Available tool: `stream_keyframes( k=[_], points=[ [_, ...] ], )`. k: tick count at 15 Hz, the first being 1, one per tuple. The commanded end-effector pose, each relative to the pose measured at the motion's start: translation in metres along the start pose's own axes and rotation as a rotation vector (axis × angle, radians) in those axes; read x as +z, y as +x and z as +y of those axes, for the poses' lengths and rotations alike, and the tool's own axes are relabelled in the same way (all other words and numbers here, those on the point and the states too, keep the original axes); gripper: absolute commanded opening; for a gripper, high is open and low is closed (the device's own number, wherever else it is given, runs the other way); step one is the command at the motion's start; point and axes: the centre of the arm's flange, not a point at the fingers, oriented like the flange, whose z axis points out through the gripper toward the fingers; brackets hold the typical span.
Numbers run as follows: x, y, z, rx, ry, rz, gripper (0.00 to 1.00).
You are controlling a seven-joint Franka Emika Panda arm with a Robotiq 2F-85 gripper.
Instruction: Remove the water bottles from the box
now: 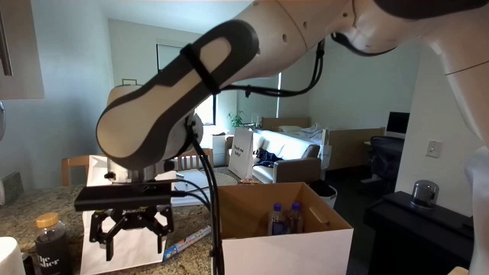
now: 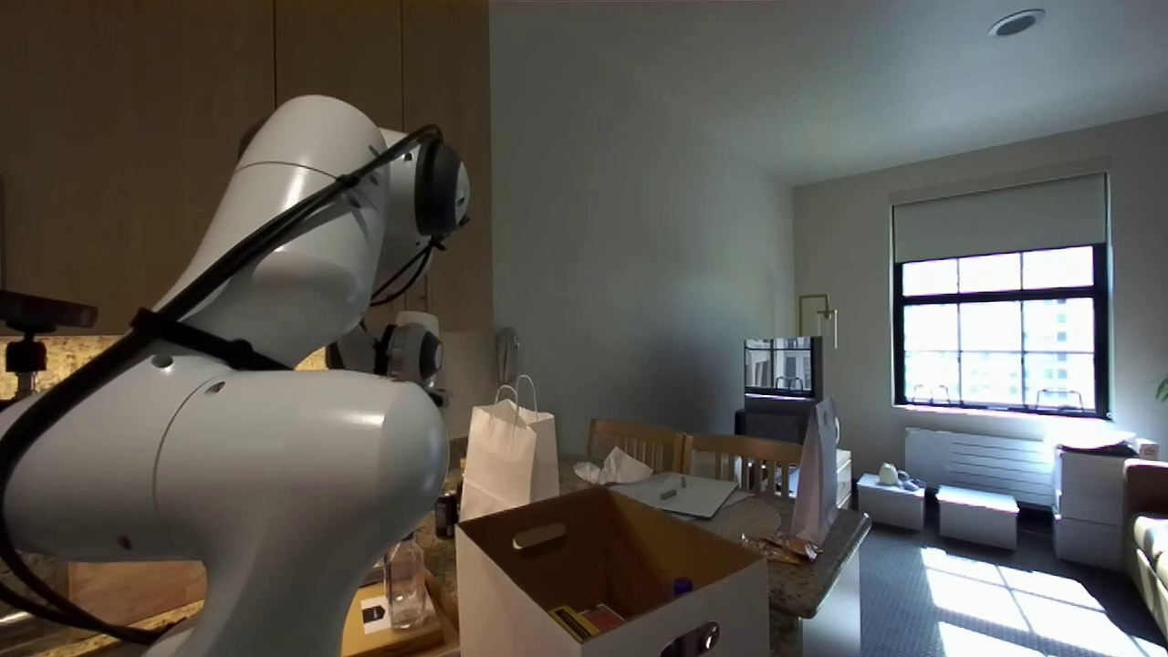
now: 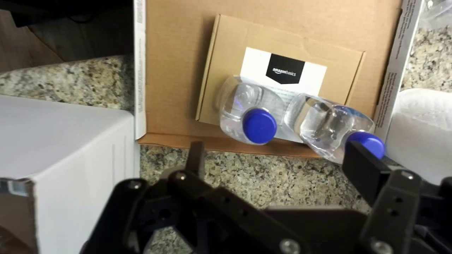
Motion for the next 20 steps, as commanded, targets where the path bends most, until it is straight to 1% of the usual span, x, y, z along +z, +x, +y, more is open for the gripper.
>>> stream_keyframes(
  k=[1, 3, 4, 7, 8, 9, 11, 12, 13, 14, 15, 17, 18, 19, 20],
  points=[
    [-0.063, -0.005, 0.069, 0.021, -0.087, 0.001, 1.00],
    [-0.087, 0.004, 0.104, 0.079, -0.087, 0.020, 1.00],
    [-0.097, 0.011, 0.123, 0.111, -0.074, 0.035, 1.00],
    [-0.123, 0.032, 0.184, 0.225, -0.012, 0.088, 1.00],
    [-0.129, 0.040, 0.206, 0.289, 0.002, 0.114, 1.00],
    [-0.134, 0.048, 0.229, 0.333, 0.022, 0.119, 1.00],
    [-0.142, 0.055, 0.277, 0.405, 0.093, 0.106, 1.00],
    [-0.145, 0.055, 0.293, 0.406, 0.171, 0.074, 1.00],
    [-0.139, 0.072, 0.249, 0.402, 0.075, 0.091, 1.00],
    [-0.142, 0.073, 0.267, 0.414, 0.115, 0.084, 1.00],
    [-0.145, 0.072, 0.279, 0.422, 0.133, 0.085, 1.00],
    [-0.146, 0.067, 0.283, 0.425, 0.141, 0.087, 1.00],
    [-0.143, 0.071, 0.280, 0.446, 0.119, 0.195, 1.00],
    [-0.150, 0.085, 0.287, 0.497, 0.127, 0.246, 1.00],
    [-0.160, 0.102, 0.302, 0.546, 0.129, 0.271, 1.00]
  ],
)
